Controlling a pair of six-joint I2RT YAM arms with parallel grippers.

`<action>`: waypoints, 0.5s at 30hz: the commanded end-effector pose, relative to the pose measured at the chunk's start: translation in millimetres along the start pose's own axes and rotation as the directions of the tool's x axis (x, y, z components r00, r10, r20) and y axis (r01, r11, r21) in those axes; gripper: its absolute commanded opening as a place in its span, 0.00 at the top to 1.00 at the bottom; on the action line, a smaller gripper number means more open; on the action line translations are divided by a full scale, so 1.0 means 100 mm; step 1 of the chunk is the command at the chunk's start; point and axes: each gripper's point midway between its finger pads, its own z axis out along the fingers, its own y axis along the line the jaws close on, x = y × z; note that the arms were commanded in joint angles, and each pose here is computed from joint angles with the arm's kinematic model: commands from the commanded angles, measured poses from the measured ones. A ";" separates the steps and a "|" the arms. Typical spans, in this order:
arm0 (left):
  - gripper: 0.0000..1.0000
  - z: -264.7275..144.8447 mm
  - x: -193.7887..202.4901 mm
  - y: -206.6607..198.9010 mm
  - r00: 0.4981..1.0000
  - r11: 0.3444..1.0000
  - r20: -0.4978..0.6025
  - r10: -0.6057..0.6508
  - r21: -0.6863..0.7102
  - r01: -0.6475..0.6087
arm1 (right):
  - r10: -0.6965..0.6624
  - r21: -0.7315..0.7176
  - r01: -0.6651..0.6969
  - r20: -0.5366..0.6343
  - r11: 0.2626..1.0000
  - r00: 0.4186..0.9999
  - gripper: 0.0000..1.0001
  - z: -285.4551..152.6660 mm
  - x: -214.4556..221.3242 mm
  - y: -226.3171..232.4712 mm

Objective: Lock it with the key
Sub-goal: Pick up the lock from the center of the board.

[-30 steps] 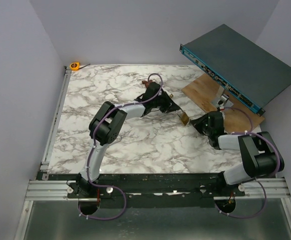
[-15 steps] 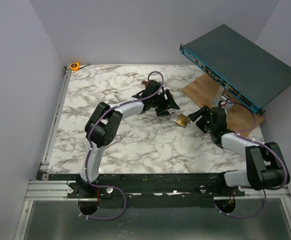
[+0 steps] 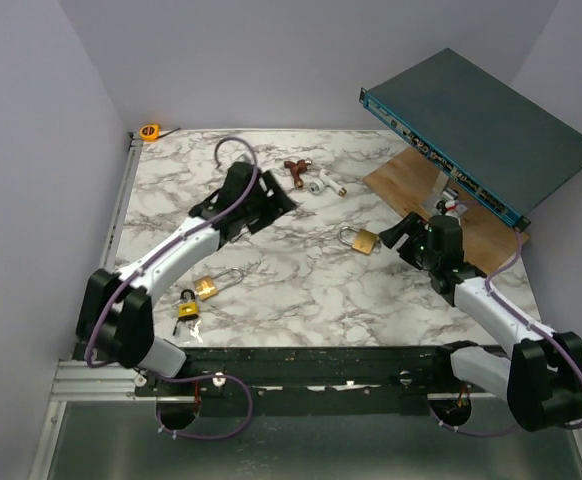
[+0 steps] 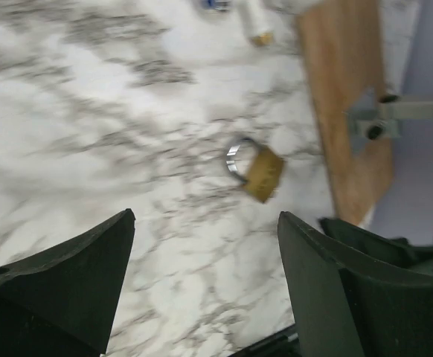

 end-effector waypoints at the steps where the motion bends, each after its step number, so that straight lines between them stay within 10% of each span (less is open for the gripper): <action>1: 0.24 -0.39 0.12 1.33 0.991 0.943 0.084 -0.106 -0.309 0.127 | -0.072 -0.021 0.071 -0.045 0.997 0.996 0.21 -0.14 0.17 0.03; 15: 0.27 -1.05 0.35 2.68 0.935 0.771 0.281 -0.218 -0.537 0.341 | -0.100 -0.127 0.087 -0.104 0.988 0.989 0.21 -0.22 0.37 0.26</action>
